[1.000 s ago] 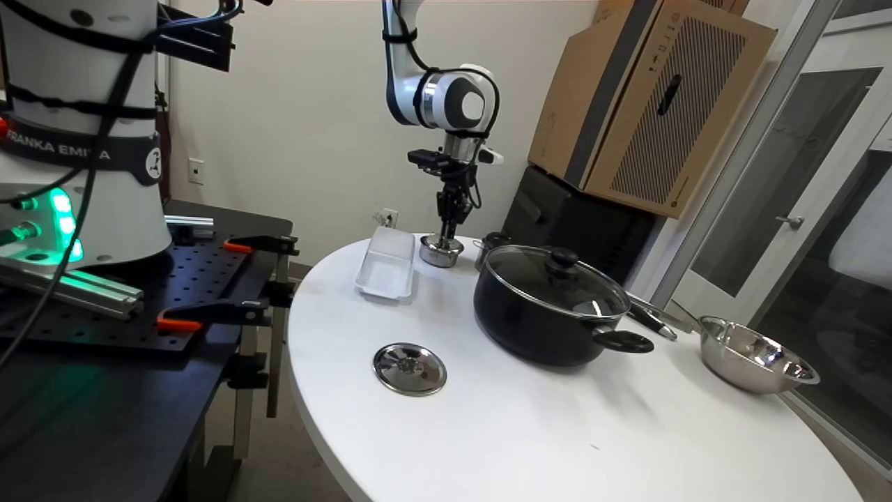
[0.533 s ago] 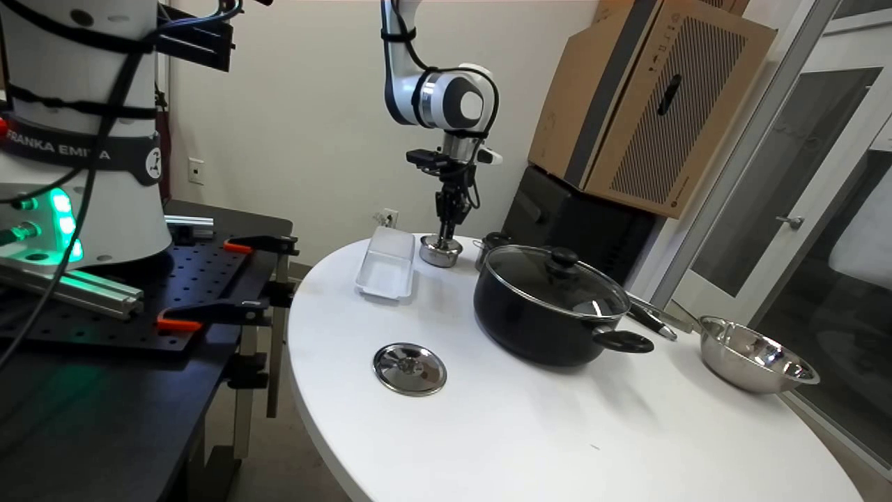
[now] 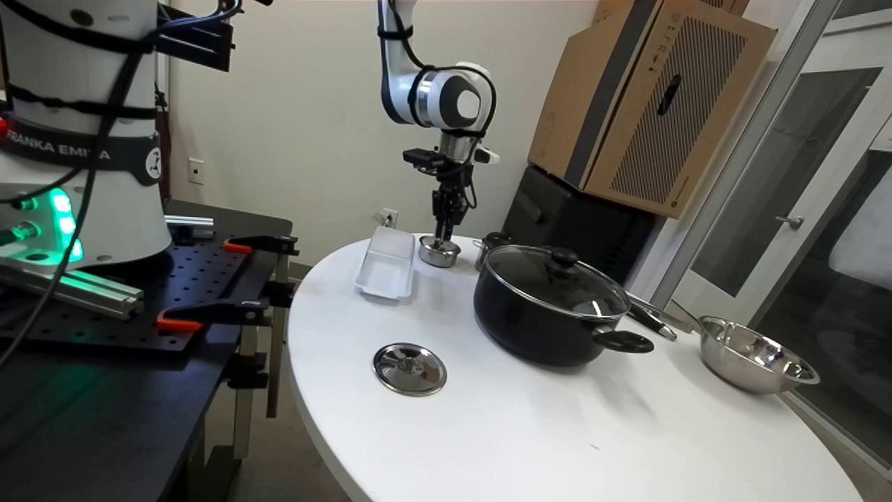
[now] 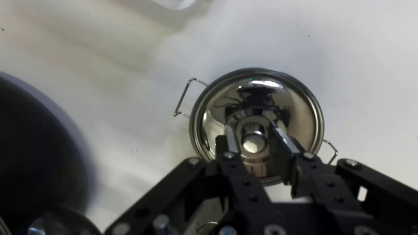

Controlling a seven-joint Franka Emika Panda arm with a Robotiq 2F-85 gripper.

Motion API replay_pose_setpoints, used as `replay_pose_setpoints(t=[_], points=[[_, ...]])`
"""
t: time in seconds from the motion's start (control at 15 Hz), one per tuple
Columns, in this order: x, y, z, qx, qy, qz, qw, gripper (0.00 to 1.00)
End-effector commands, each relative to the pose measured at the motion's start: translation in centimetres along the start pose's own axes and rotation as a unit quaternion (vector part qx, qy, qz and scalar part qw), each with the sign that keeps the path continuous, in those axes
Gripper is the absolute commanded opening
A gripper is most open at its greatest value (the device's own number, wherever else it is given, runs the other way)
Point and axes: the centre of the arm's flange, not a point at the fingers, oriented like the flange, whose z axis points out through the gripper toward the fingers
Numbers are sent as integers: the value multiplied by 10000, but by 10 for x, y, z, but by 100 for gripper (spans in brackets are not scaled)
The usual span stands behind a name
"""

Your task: Cover the silver pot

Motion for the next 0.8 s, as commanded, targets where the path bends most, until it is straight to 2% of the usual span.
replay_pose_setpoints(t=[0.0,0.27,0.33,0.73], points=[[-9,4,-8,-26,99,80,9999,66],[-11,9,-15,17,117,84,9999,95],[-14,12,-17,19,114,67,9999,99],[-42,50,-38,4,229,167,9996,100]])
